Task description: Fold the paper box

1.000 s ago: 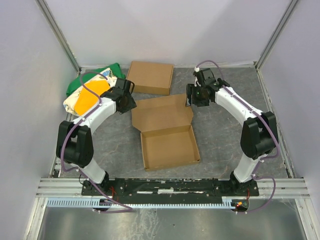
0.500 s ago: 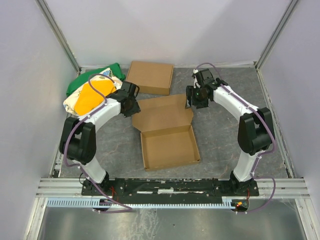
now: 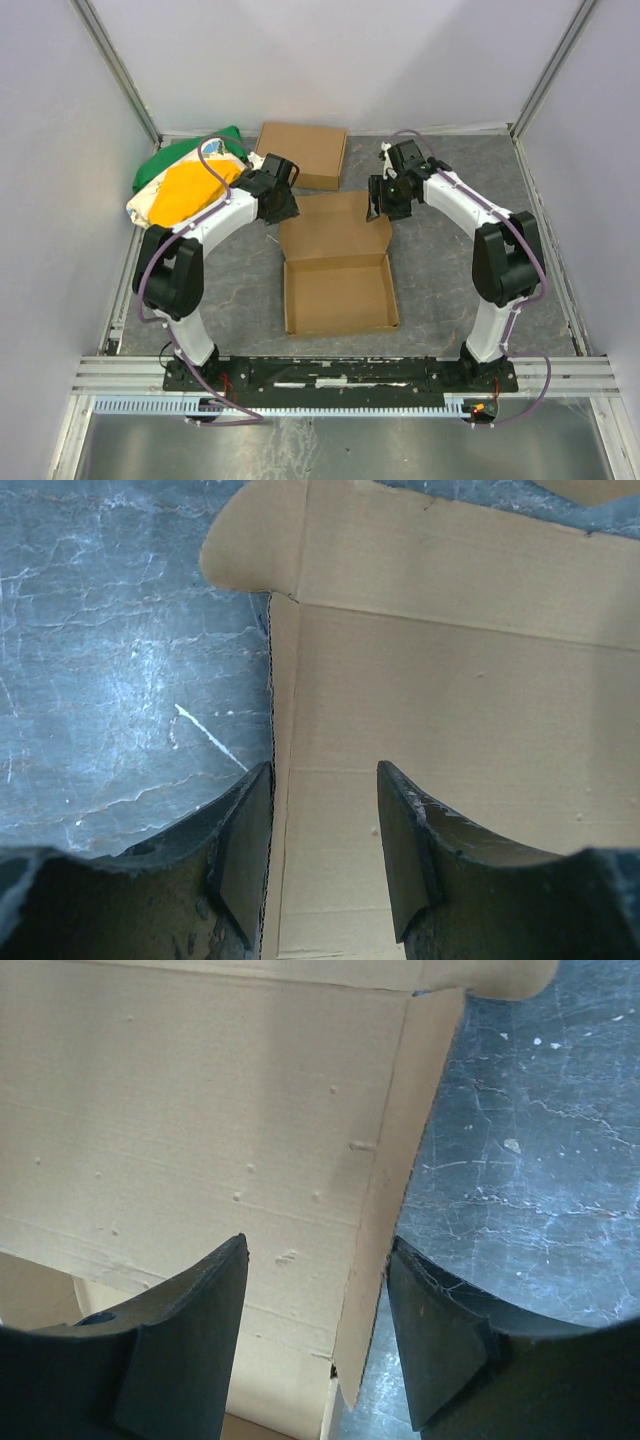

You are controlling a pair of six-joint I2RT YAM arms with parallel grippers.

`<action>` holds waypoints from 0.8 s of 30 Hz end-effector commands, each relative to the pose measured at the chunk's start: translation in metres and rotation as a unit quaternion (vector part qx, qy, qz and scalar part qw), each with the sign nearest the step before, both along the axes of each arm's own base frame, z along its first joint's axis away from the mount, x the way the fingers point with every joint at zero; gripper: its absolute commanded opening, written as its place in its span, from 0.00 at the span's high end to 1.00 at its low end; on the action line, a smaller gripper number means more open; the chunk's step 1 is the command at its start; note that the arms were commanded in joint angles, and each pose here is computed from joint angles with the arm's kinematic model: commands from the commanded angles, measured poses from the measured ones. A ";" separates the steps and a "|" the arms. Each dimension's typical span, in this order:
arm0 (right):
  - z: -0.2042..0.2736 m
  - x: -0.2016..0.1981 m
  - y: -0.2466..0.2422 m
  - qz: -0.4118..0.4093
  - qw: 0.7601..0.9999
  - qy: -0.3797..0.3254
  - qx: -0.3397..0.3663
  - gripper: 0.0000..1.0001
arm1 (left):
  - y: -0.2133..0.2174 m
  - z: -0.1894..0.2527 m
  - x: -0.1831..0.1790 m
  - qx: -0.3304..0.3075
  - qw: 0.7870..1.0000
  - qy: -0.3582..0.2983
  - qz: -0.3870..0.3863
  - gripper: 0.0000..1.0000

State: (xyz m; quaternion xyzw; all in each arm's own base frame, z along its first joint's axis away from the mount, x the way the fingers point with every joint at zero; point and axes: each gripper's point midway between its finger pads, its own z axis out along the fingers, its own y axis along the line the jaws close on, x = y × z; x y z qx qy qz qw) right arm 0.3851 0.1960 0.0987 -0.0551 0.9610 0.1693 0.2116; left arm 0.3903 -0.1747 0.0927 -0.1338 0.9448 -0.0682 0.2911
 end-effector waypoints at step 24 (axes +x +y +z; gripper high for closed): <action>-0.012 -0.004 0.039 0.050 0.998 -0.013 -0.035 0.42 | -0.060 -0.018 0.003 0.004 0.998 0.007 -0.062 0.48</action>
